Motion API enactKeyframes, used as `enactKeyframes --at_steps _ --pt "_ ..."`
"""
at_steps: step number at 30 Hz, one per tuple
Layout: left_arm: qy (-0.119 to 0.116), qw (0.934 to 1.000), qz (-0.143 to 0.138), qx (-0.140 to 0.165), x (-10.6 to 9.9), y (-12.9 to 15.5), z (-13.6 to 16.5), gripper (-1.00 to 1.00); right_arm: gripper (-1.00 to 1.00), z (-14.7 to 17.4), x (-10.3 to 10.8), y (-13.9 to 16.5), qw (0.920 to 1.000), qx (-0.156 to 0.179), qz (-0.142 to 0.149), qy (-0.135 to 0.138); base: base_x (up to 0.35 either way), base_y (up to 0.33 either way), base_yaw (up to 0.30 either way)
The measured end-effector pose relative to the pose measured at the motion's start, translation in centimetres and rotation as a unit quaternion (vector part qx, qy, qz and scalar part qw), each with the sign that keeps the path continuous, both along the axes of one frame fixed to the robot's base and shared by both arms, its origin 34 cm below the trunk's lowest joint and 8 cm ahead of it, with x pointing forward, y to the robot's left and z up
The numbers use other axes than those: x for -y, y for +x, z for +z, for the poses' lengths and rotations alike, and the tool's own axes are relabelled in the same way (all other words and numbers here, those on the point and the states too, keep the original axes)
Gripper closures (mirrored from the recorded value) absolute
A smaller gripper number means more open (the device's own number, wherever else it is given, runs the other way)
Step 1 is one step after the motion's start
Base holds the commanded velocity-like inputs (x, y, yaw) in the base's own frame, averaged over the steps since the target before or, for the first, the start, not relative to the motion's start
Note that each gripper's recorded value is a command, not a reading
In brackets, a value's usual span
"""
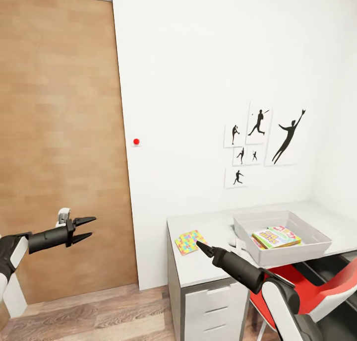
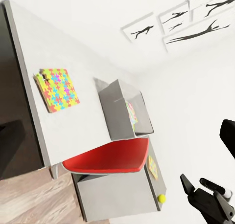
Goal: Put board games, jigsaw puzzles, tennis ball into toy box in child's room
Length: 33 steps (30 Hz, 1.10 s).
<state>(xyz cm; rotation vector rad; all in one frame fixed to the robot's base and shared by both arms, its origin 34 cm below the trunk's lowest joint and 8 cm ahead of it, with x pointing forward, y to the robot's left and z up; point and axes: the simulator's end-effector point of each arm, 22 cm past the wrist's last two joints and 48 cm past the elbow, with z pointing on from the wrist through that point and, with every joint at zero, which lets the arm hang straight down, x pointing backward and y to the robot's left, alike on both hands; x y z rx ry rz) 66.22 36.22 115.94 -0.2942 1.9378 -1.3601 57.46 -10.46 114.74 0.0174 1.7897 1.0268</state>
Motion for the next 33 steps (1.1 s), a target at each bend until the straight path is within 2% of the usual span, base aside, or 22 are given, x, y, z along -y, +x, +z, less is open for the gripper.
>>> enactKeyframes --at_steps 10,25,33 --pt "0.000 1.0000 0.000 0.000 0.05 0.01 -0.04 -1.00 -1.00 -0.02 0.01 0.01 1.0000 0.000 0.000 0.000 0.004 -0.177 0.279" --pt "0.000 1.0000 0.000 0.000 0.09 0.00 -0.03 -1.00 -1.00 -0.01 0.05 0.01 1.0000 0.000 -0.001 0.000 0.011 -0.020 0.279" --pt "0.001 1.0000 -0.001 0.000 0.10 0.02 -0.07 -1.00 -1.00 -0.02 0.07 0.02 1.0000 0.000 -0.001 0.000 0.110 -0.001 0.085"
